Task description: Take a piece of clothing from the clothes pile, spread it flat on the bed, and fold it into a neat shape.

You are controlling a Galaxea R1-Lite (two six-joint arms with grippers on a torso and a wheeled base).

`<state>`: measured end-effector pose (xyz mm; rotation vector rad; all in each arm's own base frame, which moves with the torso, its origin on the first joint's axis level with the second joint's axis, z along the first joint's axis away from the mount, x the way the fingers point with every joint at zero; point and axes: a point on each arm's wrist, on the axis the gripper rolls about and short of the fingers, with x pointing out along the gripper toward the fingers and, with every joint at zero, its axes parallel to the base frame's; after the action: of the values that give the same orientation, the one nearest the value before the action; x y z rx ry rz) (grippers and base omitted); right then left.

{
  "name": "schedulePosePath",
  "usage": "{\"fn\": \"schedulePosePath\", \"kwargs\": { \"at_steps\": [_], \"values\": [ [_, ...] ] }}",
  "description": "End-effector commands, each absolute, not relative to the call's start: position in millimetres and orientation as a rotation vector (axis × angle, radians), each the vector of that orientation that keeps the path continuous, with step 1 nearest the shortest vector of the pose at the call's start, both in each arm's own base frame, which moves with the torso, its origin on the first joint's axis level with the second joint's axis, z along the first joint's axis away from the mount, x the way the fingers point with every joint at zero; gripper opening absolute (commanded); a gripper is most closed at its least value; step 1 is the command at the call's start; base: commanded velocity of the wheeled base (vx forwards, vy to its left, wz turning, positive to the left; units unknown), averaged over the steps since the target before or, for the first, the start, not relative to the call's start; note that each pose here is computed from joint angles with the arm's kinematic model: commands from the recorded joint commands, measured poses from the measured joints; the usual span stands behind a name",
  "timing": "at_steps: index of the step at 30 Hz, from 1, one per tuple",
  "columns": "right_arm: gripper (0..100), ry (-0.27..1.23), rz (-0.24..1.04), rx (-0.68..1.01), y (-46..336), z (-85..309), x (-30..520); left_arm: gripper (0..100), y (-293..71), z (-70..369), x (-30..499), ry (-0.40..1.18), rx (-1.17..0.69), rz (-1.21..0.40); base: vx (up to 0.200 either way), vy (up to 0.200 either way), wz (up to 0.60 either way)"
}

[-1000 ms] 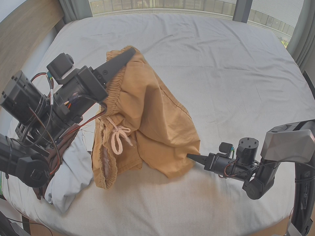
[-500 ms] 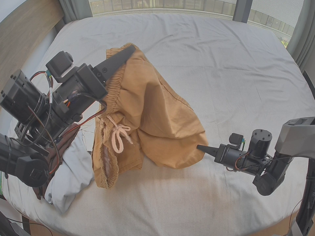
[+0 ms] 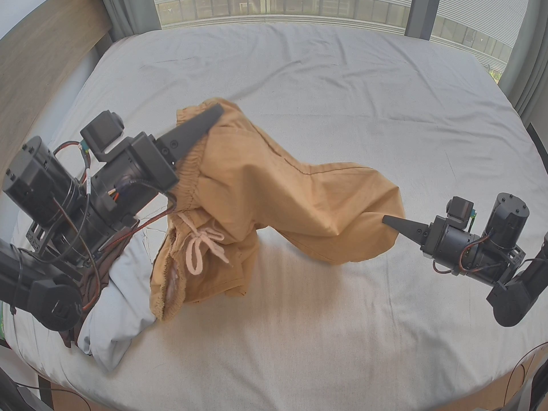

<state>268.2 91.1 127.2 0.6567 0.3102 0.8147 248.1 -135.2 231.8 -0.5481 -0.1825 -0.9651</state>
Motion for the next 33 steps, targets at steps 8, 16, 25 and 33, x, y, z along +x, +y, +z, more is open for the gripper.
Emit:
{"fn": "schedulePosePath", "kwargs": {
  "at_steps": [8,16,25,33],
  "values": [
    [0,0.459,0.832,0.514,106.7,85.2,259.6,0,-114.6,188.3,270.9,-0.049,-0.539,-0.835,0.000,0.000,0.00],
    [0,0.599,0.824,0.456,112.4,38.8,259.7,0,-114.5,193.2,270.5,-0.090,-0.538,-0.845,0.000,0.000,0.00],
    [100,0.599,0.832,0.445,112.6,11.4,260.0,0,-114.0,195.8,271.9,-0.105,-0.535,-0.844,0.000,0.000,0.00],
    [100,0.546,0.842,0.501,112.3,20.1,278.4,0,-110.5,197.0,272.7,-0.127,-0.530,-0.839,0.000,0.000,0.00]
  ]
}}
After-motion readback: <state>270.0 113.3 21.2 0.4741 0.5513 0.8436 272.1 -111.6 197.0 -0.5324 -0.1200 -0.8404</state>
